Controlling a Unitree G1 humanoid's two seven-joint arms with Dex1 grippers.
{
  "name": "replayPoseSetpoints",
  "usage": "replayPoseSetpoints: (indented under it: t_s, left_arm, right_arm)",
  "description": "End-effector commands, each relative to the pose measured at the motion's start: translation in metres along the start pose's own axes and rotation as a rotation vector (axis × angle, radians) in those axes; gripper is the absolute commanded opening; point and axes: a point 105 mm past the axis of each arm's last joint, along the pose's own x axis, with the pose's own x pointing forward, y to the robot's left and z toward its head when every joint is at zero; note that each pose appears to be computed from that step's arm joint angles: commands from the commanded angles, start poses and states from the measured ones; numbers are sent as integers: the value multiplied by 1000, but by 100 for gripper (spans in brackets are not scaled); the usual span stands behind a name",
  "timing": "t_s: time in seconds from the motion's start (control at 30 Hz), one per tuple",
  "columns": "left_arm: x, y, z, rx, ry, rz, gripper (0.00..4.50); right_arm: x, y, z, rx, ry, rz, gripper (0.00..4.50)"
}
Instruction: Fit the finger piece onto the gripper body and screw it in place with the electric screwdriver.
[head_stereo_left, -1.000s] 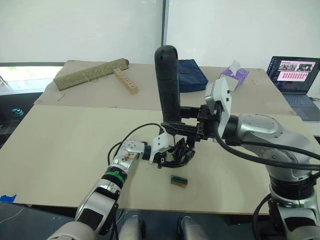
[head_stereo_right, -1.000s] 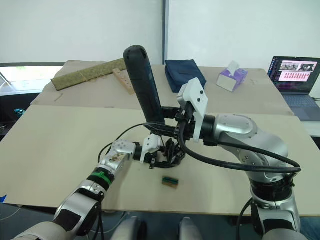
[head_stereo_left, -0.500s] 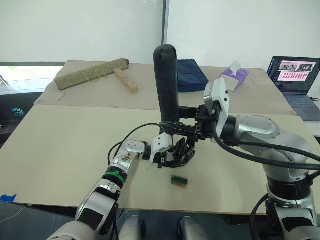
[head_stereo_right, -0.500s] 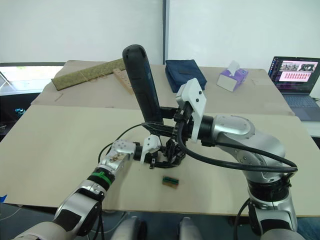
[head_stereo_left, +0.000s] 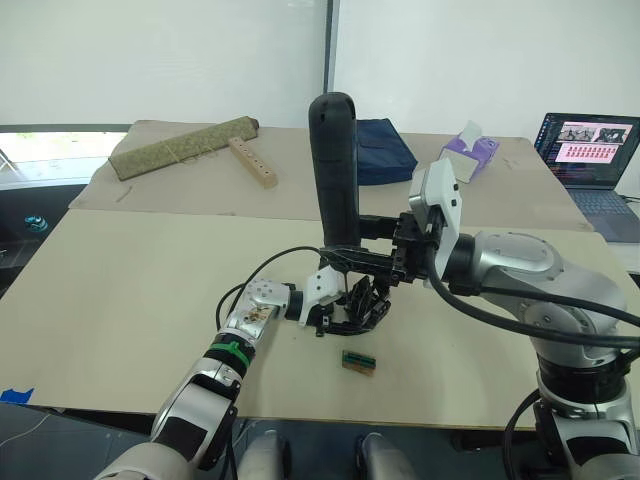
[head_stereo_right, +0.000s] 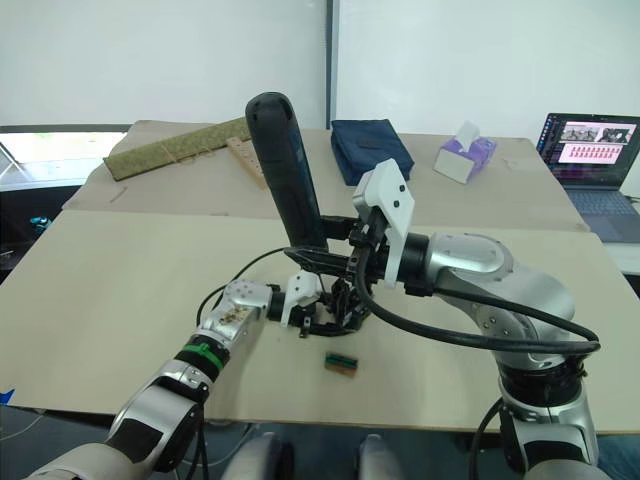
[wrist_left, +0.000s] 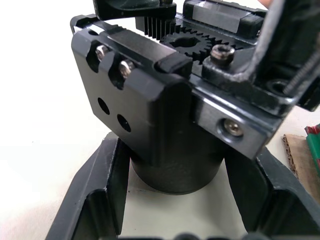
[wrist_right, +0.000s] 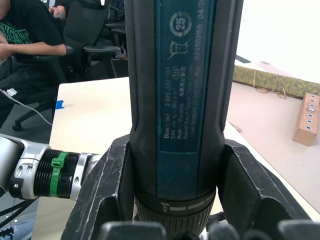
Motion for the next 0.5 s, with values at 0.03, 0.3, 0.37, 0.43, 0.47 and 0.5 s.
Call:
replayPoseSetpoints:
  t_s: [0.03,0.3,0.37,0.43,0.47,0.5]
  left_arm:
    - [2,8,22,61,-43,1,227]
    - [3,8,22,63,-43,-3,227]
    - [3,8,22,63,-44,-4,227]
    - [3,8,22,64,-44,-5,227]
    - [3,8,23,64,-44,-6,227]
    - [3,8,23,65,-45,-7,227]
  right_arm:
    - [-5,3,6,-28,-7,9,191]
    - [-6,3,8,-35,3,22,191]
    - [-6,3,8,-34,5,23,191]
    - [-6,3,7,-34,8,24,191]
    - [-5,3,6,-32,9,24,191]
    - [-5,3,4,-36,12,24,191]
